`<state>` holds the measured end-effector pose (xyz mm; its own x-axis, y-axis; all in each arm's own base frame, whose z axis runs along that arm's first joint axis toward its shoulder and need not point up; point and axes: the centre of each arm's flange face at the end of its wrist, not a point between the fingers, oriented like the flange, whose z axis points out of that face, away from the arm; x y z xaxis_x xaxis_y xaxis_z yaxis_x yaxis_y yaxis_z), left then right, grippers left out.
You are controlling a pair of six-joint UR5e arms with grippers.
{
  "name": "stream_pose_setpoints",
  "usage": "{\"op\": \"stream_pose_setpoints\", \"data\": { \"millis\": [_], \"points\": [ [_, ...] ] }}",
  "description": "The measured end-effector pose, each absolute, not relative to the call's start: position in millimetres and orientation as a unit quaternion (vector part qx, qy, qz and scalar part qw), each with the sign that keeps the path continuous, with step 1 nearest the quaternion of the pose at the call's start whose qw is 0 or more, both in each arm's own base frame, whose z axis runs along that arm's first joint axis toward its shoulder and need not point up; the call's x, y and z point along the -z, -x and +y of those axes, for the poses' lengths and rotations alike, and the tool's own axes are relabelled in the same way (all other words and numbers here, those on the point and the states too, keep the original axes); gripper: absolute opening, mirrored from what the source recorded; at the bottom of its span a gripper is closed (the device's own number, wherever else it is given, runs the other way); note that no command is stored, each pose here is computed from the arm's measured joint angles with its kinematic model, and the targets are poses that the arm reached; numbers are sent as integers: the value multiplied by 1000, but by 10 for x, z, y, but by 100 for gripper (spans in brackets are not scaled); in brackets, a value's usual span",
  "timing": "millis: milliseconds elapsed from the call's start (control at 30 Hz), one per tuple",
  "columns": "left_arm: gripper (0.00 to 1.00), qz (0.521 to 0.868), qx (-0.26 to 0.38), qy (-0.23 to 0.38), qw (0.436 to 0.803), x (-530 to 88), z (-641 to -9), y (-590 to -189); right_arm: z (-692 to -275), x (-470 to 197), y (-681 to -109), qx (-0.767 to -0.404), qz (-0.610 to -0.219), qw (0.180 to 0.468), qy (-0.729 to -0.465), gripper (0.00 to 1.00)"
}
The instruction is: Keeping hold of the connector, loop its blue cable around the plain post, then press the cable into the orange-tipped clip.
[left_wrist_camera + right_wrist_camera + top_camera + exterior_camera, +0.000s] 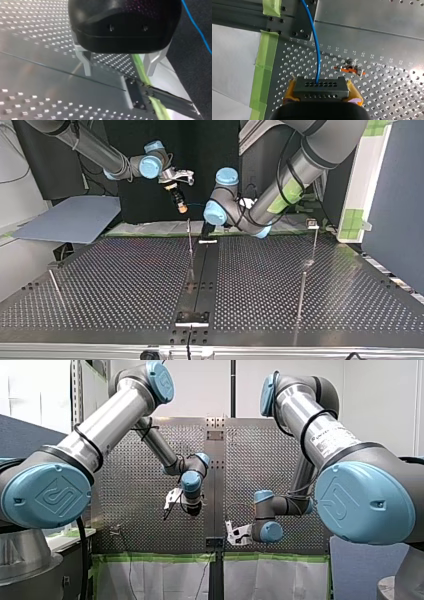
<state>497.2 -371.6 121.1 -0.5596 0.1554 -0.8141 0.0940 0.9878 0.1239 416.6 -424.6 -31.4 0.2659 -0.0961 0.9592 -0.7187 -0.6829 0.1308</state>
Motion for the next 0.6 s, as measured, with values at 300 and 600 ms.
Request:
{"op": "stream_pose_setpoints", "data": {
  "millis": [300, 600],
  "points": [
    [100, 880, -51, -92, 464, -1676, -3695, -4868, -4261, 312, -4155, -540, -276, 290, -741, 0],
    [100, 893, -68, -114, 430, -1723, -3640, -4743, -4261, 312, -4154, -541, -276, 288, -740, 0]
  ]
}}
